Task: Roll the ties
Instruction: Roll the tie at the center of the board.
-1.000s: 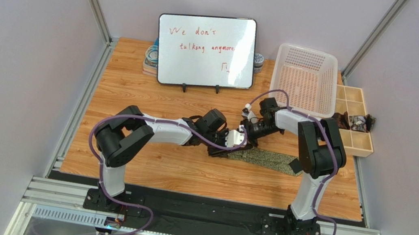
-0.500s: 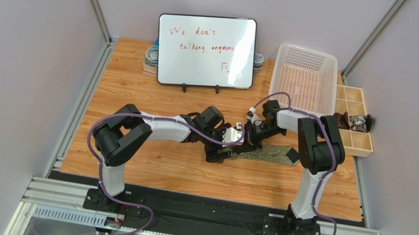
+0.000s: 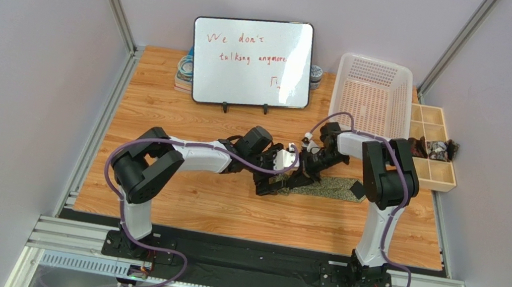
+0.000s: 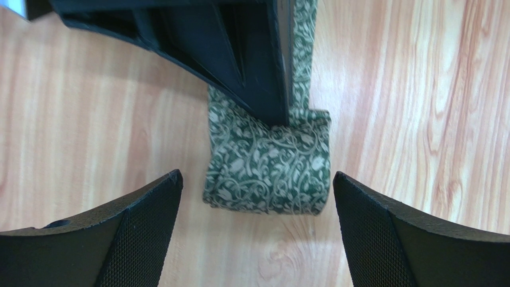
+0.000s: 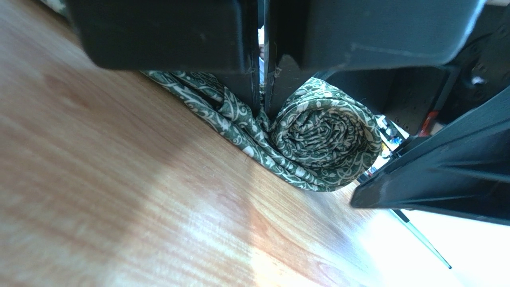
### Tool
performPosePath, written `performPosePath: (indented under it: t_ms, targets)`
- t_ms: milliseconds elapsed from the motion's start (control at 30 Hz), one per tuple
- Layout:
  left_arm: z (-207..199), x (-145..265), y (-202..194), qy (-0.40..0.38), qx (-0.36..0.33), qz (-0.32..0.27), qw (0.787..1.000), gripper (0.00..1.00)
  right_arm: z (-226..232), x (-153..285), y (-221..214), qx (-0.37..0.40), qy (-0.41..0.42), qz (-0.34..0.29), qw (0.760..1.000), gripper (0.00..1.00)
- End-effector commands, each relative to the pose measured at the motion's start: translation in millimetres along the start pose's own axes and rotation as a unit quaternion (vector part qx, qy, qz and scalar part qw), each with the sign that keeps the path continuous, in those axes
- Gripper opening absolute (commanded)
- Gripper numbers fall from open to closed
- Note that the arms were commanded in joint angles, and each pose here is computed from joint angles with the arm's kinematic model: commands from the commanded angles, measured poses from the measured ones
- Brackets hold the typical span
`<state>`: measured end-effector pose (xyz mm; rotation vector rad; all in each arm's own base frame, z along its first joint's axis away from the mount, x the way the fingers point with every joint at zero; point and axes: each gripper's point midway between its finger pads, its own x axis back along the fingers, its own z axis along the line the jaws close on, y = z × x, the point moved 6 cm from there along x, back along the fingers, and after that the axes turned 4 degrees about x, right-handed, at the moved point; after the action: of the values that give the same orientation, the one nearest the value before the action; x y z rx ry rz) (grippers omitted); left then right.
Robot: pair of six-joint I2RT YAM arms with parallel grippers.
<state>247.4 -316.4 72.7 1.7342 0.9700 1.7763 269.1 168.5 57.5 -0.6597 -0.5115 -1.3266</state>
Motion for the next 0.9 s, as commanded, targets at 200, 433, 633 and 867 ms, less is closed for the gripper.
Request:
performPosePath:
  t_ms: [200,433,633,867]
  targets:
    - [14.6,-24.8,21.5,0.020,-0.042,-0.036,0.998,0.92,-28.0,-9.8,12.0,0.025,-0.074,-0.019,0.997,0.00]
    - [11.3,-25.0,-0.1,0.023,-0.026,0.002,0.999,0.41,2.3,16.2,7.8,0.060,-0.046,-0.019,0.997,0.08]
    - [2.3,-21.2,-13.2,0.010,-0.022,0.013,1.000,0.35,15.2,62.7,10.4,0.080,-0.045,-0.050,0.994,0.19]
    - [2.8,-18.3,-11.5,0.014,-0.016,0.010,1.000,0.35,-26.1,45.6,20.7,0.044,-0.126,-0.035,0.990,0.16]
